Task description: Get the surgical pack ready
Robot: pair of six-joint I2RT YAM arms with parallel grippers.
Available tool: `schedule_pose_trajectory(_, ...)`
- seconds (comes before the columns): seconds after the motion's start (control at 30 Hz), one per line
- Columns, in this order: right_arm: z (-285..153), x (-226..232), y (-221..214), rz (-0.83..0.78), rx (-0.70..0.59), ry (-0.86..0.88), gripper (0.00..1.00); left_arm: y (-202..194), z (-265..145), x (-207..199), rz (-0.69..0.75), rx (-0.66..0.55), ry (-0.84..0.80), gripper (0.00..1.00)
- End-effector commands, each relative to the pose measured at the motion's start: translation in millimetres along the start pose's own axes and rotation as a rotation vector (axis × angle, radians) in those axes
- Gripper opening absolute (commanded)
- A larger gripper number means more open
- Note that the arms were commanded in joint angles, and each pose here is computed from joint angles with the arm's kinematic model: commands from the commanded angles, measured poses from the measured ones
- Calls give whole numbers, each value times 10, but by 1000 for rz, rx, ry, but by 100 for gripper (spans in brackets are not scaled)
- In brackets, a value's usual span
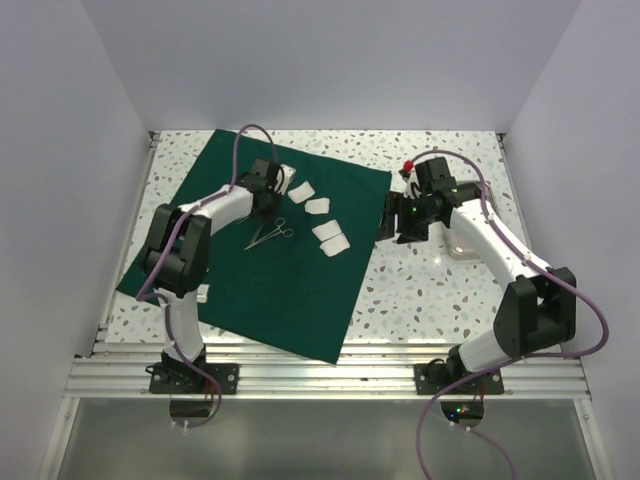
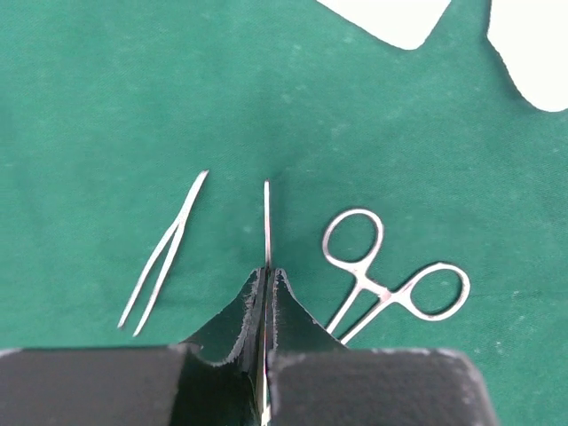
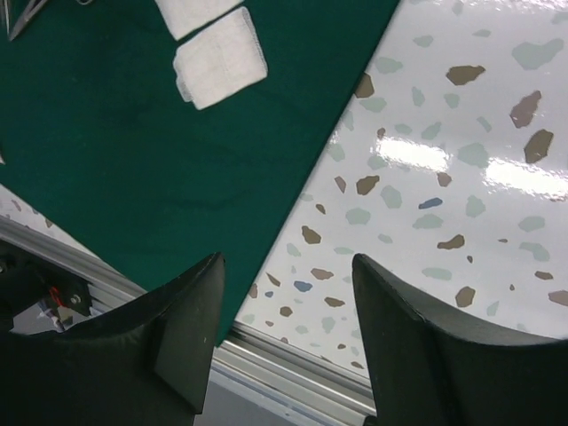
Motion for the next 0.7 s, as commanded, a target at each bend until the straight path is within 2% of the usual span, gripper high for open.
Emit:
schedule_pose_trajectory(0.0, -17, 233, 232, -41, -64, 109, 63, 267, -306, 135, -62, -60, 80, 0)
schedule_pose_trajectory(0.1, 92, 472, 283, -70, -40, 204, 63, 382, -594, 151, -139, -71, 112, 0)
schedule_pose_trajectory(0.17, 171, 733, 342, -84, -65, 323, 63, 475, -773, 57, -180, -79, 29, 0)
schedule_pose_trajectory(0.2, 226, 885, 430, -74, -98, 420, 63, 511, -935, -40, -198, -92, -68, 0)
schedule_pose_trajectory(0.3, 372, 1184, 414, -73, -126, 551, 65, 562, -1260, -208, -280, -138, -259, 0)
schedule_pose_trajectory(0.33, 394, 1285, 501, -51, -174, 595, 66, 497, -1329, -347, -327, -102, -401, 0)
schedule_pose_trajectory(0.37, 448, 1370, 439, -48, -165, 629, 67, 477, -1390, -386, -356, -99, -463, 0)
schedule_pose_trajectory(0.4, 459, 1443, 445, -46, -177, 665, 68, 532, -1515, -376, -385, -144, -522, 0)
schedule_pose_trajectory(0.43, 472, 1521, 493, -40, -205, 708, 68, 422, -1539, -466, -432, -95, -622, 0)
schedule_pose_trajectory(0.5, 515, 1642, 445, -30, -222, 753, 69, 437, -1691, -531, -448, -129, -737, 0)
schedule_pose_trajectory(0.53, 519, 1677, 429, -26, -232, 765, 69, 327, -1655, -571, -496, -89, -764, 0)
schedule_pose_trajectory(0.6, 500, 1766, 399, -15, -263, 803, 69, 316, -1755, -644, -511, -109, -862, 0)
schedule_pose_trajectory(0.63, 485, 1774, 368, -8, -270, 810, 69, 193, -1709, -679, -577, -61, -884, 0)
schedule_pose_trajectory(0.67, 478, 1798, 374, -1, -286, 806, 68, 241, -1777, -698, -574, -115, -929, 0)
Point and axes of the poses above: each gripper's point midway between its finger pads, its own z axis out along the fingers, its own x axis along the line the jaws close on, y = z × x, the point moved 6 cm from there along -z, back along the fingers, and after that the axes turned 11 degrees about -z, right-handed, at the moved point
